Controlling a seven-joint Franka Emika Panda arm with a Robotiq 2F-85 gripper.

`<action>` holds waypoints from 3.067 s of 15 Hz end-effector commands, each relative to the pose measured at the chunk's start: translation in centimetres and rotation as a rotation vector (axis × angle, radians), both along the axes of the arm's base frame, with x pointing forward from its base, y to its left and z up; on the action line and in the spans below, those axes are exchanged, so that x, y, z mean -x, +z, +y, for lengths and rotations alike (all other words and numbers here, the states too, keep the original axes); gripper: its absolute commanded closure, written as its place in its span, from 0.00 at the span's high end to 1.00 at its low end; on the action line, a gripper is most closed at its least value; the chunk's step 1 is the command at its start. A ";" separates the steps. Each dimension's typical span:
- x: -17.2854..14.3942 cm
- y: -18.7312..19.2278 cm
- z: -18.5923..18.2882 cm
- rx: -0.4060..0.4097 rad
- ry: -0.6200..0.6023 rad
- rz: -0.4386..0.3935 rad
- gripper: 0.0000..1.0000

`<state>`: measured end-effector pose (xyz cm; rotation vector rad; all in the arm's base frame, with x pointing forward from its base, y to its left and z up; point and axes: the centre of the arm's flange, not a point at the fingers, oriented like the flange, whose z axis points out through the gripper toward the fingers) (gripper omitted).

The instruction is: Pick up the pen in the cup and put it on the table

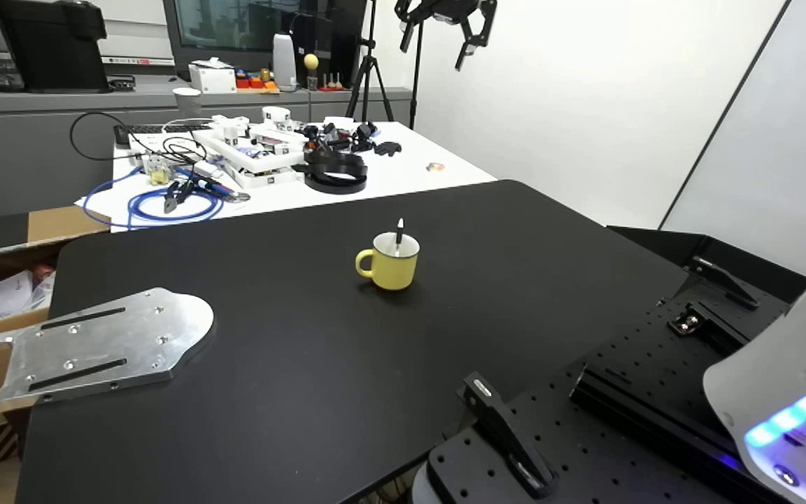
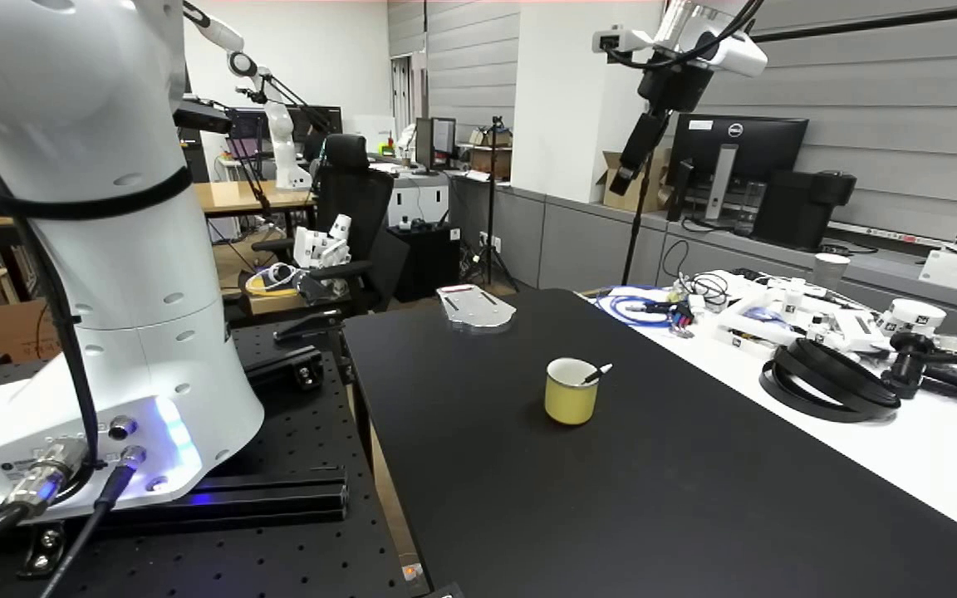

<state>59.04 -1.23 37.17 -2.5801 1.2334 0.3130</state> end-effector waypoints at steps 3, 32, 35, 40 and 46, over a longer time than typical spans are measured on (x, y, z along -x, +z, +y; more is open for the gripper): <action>-6.3 -1.2 -0.1 -0.002 -0.056 0.000 1.00; -9.0 -23.3 -2.4 0.050 -0.203 0.304 1.00; -8.9 -24.5 -2.9 0.058 -0.204 0.338 1.00; -8.7 -26.6 -4.6 0.067 -0.196 0.390 1.00; -6.8 -28.2 -6.3 0.080 -0.183 0.418 1.00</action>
